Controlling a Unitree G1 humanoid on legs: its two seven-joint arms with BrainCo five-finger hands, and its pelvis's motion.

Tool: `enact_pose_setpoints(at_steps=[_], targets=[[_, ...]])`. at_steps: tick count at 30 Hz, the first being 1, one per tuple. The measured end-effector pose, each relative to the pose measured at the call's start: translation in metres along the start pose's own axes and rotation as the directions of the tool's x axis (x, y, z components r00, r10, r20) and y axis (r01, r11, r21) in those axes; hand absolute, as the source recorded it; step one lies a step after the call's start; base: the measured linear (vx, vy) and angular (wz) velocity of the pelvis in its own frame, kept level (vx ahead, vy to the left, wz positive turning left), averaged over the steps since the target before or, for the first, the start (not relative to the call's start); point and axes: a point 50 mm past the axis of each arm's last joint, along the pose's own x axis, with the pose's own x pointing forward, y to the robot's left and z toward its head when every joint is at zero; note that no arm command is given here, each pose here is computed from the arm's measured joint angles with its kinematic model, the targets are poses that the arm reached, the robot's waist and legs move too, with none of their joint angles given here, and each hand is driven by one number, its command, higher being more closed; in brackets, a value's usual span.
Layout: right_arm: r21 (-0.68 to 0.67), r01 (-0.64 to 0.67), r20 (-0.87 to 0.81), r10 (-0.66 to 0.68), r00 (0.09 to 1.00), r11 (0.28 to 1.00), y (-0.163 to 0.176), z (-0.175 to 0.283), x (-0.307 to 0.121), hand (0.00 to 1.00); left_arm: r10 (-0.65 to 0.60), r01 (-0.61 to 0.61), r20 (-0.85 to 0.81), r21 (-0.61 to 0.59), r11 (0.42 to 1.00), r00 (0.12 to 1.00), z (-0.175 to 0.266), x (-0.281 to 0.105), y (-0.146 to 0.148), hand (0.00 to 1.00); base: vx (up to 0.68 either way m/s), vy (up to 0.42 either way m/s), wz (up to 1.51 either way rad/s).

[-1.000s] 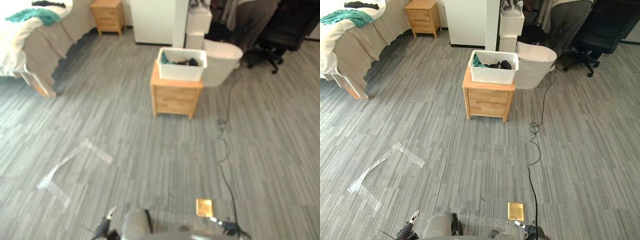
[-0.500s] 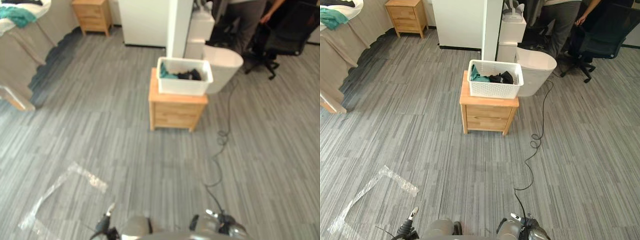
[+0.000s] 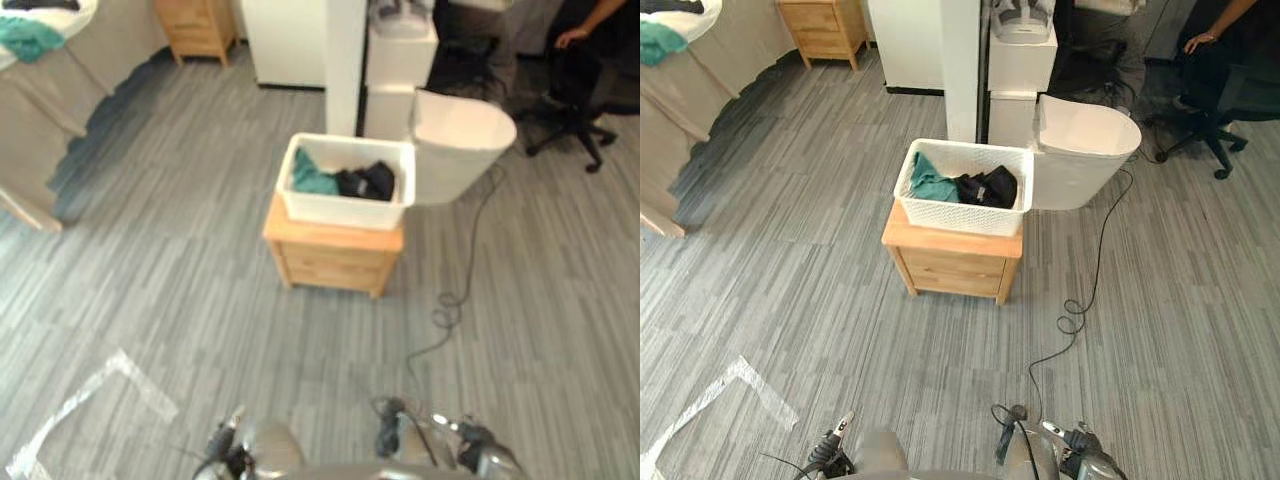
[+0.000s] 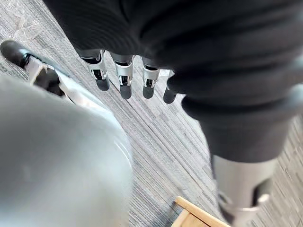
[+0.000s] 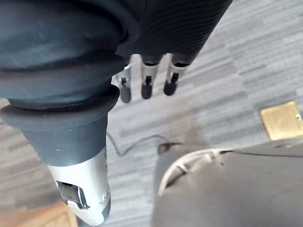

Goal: Pick up the laundry basket with both hands and put the clothes into the washing machine.

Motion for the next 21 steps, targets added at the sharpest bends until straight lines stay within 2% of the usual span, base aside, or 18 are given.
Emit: enact_pose_setpoints(at_steps=[4,7,11,13,17,21], targets=[[0.09,0.018,0.079,-0.025,0.997,0.996,0.0,0.018,0.0,0.0,-0.018,0.017,0.048,0.013,1.0,0.999,0.012,0.001,-0.003,0.0,0.39,-0.169,-0.04],[0.241,-0.002,0.276,-0.067,0.959,0.971,-0.001,0.061,-0.006,0.0,-0.038,0.038,0.068,-0.004,0.999,0.997,0.016,0.002,-0.013,0.0,0.35,0.054,-0.04],[0.325,-0.078,0.46,-0.085,0.884,0.943,0.015,0.098,-0.023,0.0,-0.001,0.003,0.139,-0.012,1.0,0.99,0.035,0.003,-0.004,0.0,0.34,0.1,0.02],[0.331,-0.105,0.552,-0.102,0.828,0.938,0.017,0.123,-0.033,0.0,-0.006,0.009,0.149,-0.016,1.0,0.989,0.038,0.003,-0.006,0.0,0.27,0.103,-0.07],[0.282,-0.209,0.691,-0.047,0.722,0.936,0.039,0.158,-0.055,0.0,-0.01,0.008,0.207,0.009,1.0,0.978,0.044,-0.003,-0.001,0.0,0.19,0.113,-0.15],[0.256,-0.248,0.724,-0.016,0.689,0.934,0.051,0.165,-0.064,0.0,-0.037,0.044,0.424,-0.007,0.999,0.905,0.092,-0.018,-0.011,0.0,0.21,-0.055,0.11]])
